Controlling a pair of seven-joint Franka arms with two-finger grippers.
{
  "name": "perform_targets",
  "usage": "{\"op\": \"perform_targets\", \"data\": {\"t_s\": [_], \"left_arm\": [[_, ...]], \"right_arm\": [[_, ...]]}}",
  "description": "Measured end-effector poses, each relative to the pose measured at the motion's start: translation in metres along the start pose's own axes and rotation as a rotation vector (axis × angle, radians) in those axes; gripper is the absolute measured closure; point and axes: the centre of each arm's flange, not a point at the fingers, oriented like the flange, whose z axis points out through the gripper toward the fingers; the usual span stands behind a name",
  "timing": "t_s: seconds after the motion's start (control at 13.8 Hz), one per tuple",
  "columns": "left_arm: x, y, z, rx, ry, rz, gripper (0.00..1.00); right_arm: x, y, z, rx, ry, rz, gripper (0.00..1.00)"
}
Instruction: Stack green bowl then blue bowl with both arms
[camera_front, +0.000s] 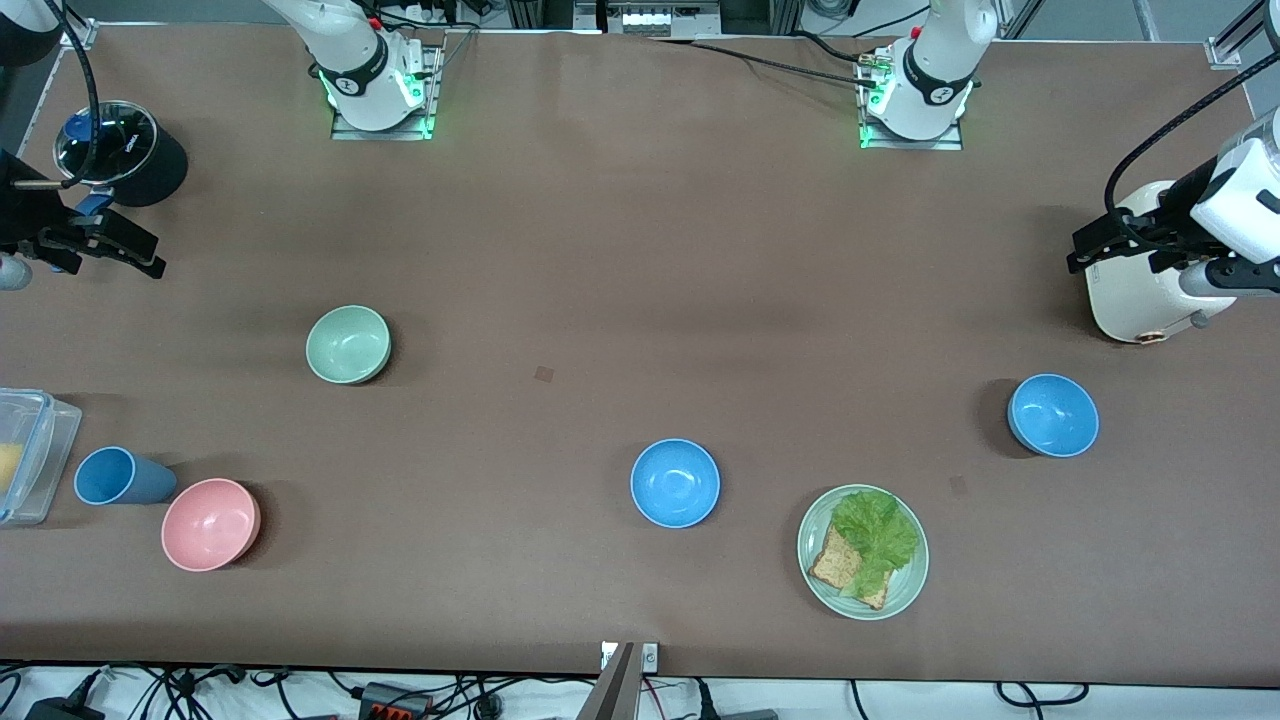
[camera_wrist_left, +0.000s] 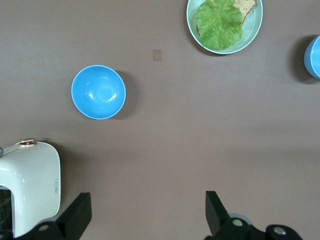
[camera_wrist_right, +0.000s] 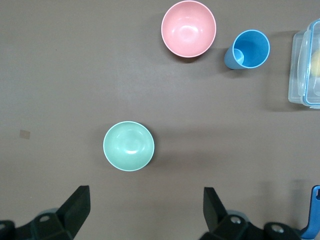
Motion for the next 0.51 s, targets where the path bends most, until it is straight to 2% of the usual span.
{"op": "perform_targets", "data": {"t_s": [0.51], "left_arm": [[0.0003, -0.001, 0.0006, 0.0, -0.003, -0.002, 0.0]], "right_arm": [[-0.0003, -0.0001, 0.0061, 0.0, -0.018, 0.0, 0.0]]}}
